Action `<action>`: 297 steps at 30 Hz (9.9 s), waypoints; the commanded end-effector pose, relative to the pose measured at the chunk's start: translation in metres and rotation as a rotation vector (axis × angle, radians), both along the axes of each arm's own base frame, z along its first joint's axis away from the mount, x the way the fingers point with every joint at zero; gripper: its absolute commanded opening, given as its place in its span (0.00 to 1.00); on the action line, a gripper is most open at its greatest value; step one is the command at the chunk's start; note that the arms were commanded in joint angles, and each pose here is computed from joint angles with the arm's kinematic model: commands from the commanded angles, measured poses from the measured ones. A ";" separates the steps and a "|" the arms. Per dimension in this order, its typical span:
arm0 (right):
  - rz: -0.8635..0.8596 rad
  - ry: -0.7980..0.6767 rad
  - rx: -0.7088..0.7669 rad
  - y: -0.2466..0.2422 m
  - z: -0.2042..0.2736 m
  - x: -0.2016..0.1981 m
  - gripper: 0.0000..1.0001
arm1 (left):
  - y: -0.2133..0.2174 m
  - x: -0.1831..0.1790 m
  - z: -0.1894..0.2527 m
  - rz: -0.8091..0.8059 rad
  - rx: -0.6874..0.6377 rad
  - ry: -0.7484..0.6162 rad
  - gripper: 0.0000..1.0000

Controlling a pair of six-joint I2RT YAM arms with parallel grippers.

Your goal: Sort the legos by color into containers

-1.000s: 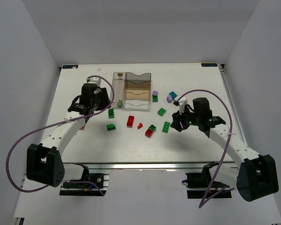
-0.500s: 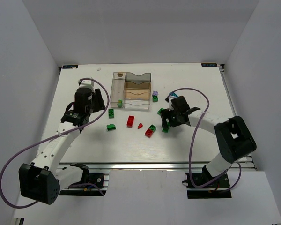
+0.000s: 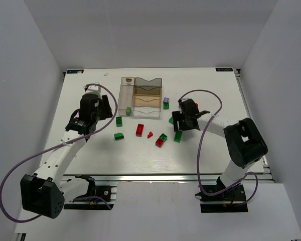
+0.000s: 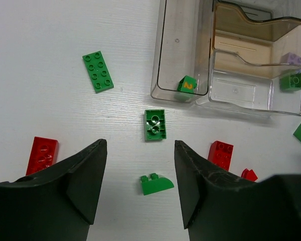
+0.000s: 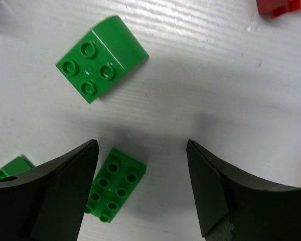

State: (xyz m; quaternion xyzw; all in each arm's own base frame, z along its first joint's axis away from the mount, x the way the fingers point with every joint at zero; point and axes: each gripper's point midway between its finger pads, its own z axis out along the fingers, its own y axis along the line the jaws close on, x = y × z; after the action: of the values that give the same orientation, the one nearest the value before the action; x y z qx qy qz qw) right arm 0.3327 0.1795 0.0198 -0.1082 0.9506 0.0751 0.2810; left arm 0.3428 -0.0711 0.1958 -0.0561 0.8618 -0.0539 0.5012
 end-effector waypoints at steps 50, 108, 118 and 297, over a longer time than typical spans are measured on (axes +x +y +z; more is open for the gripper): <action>0.249 0.409 -0.201 -0.007 -0.058 -0.099 0.62 | -0.003 -0.005 0.023 -0.023 -0.024 -0.084 0.63; 0.797 -0.522 0.591 0.300 0.205 0.102 0.00 | -0.012 -0.021 0.058 -0.151 -0.027 -0.283 0.60; 0.699 -0.593 0.616 0.326 0.176 0.147 0.08 | -0.022 -0.019 0.051 -0.194 -0.038 -0.250 0.63; 0.921 -0.471 0.498 0.027 0.182 -0.067 0.73 | -0.093 0.155 -0.030 -0.057 -0.115 0.183 0.82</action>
State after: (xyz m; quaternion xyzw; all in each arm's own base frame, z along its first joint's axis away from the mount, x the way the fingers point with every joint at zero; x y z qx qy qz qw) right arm 0.2748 0.2034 0.2095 -0.4119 0.6938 0.3786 0.4534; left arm 0.4993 -0.1589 0.1049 -0.0734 0.9239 -0.0809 0.3667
